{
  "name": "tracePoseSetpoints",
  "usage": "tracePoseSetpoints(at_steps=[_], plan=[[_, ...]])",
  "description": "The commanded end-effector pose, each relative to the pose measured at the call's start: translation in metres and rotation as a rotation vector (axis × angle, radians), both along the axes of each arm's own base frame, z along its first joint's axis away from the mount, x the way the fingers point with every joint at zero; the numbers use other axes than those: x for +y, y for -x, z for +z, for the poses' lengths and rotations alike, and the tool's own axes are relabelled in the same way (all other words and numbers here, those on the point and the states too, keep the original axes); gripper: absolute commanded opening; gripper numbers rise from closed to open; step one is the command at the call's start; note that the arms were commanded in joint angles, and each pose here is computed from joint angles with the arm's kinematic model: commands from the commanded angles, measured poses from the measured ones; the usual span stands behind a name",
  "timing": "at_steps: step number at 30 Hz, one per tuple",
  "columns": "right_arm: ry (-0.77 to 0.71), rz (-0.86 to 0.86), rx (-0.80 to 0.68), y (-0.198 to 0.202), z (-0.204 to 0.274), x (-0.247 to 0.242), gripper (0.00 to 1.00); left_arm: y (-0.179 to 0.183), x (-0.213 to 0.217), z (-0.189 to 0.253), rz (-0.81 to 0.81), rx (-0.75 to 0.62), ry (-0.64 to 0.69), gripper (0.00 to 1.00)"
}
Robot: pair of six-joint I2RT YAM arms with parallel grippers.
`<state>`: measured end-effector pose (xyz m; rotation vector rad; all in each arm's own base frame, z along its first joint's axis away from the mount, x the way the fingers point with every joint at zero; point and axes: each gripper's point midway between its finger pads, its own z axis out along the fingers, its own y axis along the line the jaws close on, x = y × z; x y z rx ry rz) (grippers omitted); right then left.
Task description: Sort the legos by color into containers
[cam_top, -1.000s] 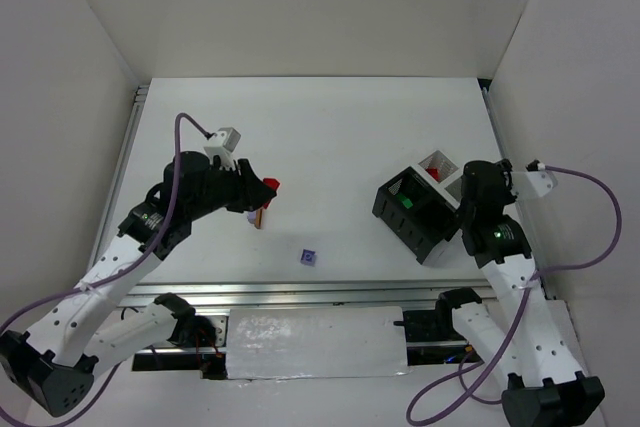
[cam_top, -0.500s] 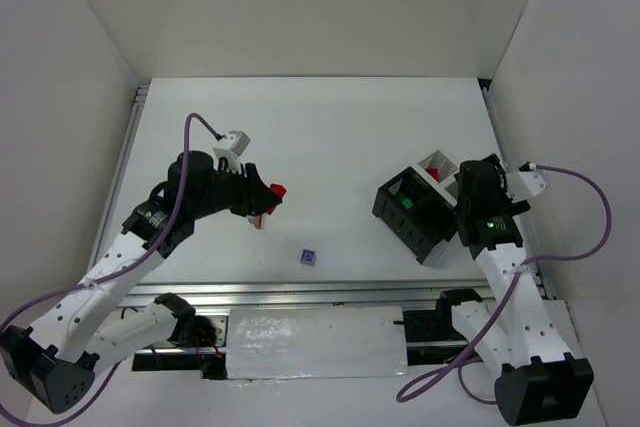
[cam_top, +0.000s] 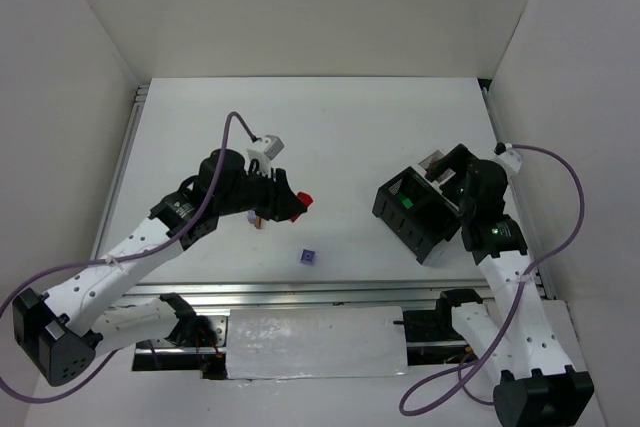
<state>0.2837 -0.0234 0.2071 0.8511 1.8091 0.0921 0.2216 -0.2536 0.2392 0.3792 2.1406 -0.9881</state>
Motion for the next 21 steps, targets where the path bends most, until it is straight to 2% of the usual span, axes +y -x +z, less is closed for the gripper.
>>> tracePoseSetpoints(at_steps=[1, 2, 3, 6, 7, 8, 10, 11, 12, 14, 15, 17, 18, 20, 21], plan=[[-0.035, 0.576, -0.203, -0.008, 0.065, 0.091, 0.99, 0.006, -0.03, 0.038, -0.122, -0.103, 0.108, 0.0], [-0.078, 0.811, -0.205, 0.008, 0.068, 0.127, 1.0, 0.012, -0.038, 0.036, -0.158, -0.102, 0.111, 0.0], [-0.097, 0.907, -0.206, 0.016, 0.071, 0.141, 0.99, 0.015, -0.045, 0.04, -0.185, -0.115, 0.123, 0.0], [-0.151, 1.143, -0.212, 0.044, 0.079, 0.174, 1.0, 0.025, -0.06, 0.042, -0.246, -0.14, 0.118, 0.0], [-0.139, 1.132, -0.235, 0.05, 0.088, 0.173, 1.0, 0.026, -0.063, 0.042, -0.237, -0.151, 0.104, 0.0], [-0.154, 1.086, -0.232, 0.052, 0.09, 0.169, 0.99, 0.023, -0.066, 0.04, -0.233, -0.16, 0.09, 0.0], [-0.099, 0.88, -0.288, 0.05, 0.104, 0.141, 0.99, 0.018, -0.071, 0.046, -0.222, -0.183, 0.086, 0.0], [-0.13, 0.774, -0.274, 0.053, 0.103, 0.128, 1.0, 0.012, -0.077, 0.042, -0.214, -0.185, 0.068, 0.0], [-0.099, 0.618, -0.323, 0.054, 0.114, 0.103, 1.0, 0.008, -0.083, 0.05, -0.217, -0.203, 0.078, 0.0], [-0.13, 0.475, -0.323, 0.063, 0.114, 0.082, 1.0, -0.004, -0.101, 0.046, -0.231, -0.216, 0.072, 0.0], [-0.117, 0.379, -0.369, 0.072, 0.126, 0.065, 1.0, -0.01, -0.11, 0.058, -0.235, -0.243, 0.092, 0.0], [-0.142, 0.288, -0.38, 0.085, 0.127, 0.05, 1.0, -0.022, -0.134, 0.046, -0.263, -0.24, 0.072, 0.0], [-0.14, 0.259, -0.427, 0.097, 0.136, 0.044, 1.0, -0.028, -0.144, 0.061, -0.266, -0.27, 0.09, 0.0], [-0.113, 0.225, -0.44, 0.105, 0.137, 0.035, 1.0, -0.041, -0.164, 0.041, -0.284, -0.239, 0.053, 0.0], [-0.101, 0.223, -0.436, 0.107, 0.139, 0.034, 1.0, -0.042, -0.174, 0.055, -0.308, -0.256, 0.08, 0.0]])
